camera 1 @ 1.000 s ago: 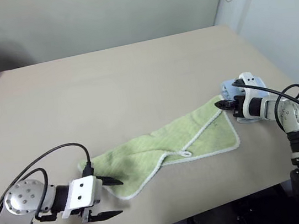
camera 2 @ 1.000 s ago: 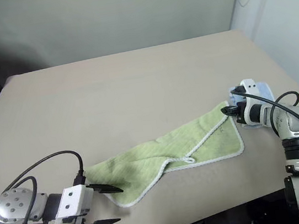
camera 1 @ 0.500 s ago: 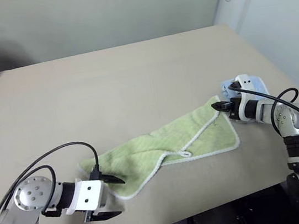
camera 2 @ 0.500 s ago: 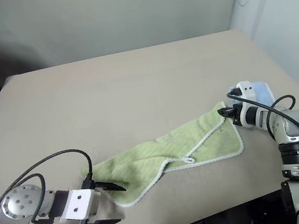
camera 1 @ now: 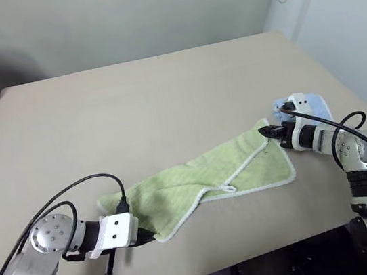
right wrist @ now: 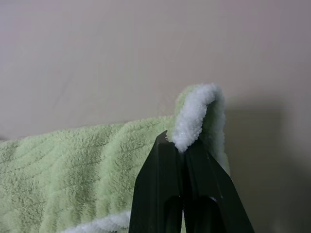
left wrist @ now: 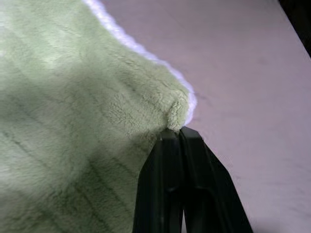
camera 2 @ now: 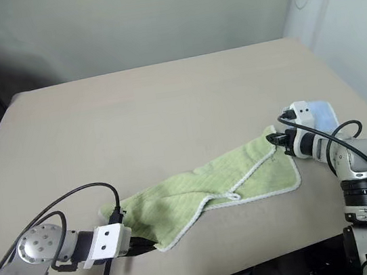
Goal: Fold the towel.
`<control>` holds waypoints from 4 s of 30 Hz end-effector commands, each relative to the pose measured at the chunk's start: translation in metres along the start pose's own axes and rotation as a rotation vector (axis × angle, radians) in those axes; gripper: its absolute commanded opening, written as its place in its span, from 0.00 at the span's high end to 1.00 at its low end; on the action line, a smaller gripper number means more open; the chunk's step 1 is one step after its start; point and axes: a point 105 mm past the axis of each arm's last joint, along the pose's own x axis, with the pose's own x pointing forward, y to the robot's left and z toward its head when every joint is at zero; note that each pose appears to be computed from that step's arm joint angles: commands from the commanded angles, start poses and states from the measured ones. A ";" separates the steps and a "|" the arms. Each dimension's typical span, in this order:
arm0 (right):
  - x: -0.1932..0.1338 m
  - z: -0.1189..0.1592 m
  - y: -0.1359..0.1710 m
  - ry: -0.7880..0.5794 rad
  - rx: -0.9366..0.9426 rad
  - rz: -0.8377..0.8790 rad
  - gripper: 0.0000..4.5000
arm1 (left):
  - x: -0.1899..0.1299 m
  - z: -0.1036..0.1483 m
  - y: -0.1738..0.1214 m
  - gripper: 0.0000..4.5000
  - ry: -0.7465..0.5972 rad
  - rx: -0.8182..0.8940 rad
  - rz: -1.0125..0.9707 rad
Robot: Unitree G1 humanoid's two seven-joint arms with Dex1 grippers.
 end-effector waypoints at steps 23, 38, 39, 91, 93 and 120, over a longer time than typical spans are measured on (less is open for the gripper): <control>-0.014 0.053 -0.005 -0.117 -0.018 0.059 1.00 | -0.095 0.078 0.084 1.00 -0.715 -0.529 0.491; -0.012 0.160 0.002 -0.370 0.009 0.068 1.00 | -0.172 0.089 0.176 1.00 -0.919 -0.417 0.960; -0.015 0.171 0.002 -0.408 0.009 0.067 1.00 | -0.177 0.090 0.181 1.00 -0.933 -0.406 0.981; -0.030 0.178 -0.003 -0.285 0.106 0.049 1.00 | -0.232 0.044 0.170 1.00 -0.868 -0.460 1.109; -0.022 0.121 -0.007 -0.108 0.198 0.057 1.00 | -0.195 0.016 0.140 1.00 -0.763 -0.549 1.012; -0.009 0.065 0.010 0.186 0.313 -0.016 1.00 | -0.137 -0.027 0.085 1.00 -0.627 -0.803 0.906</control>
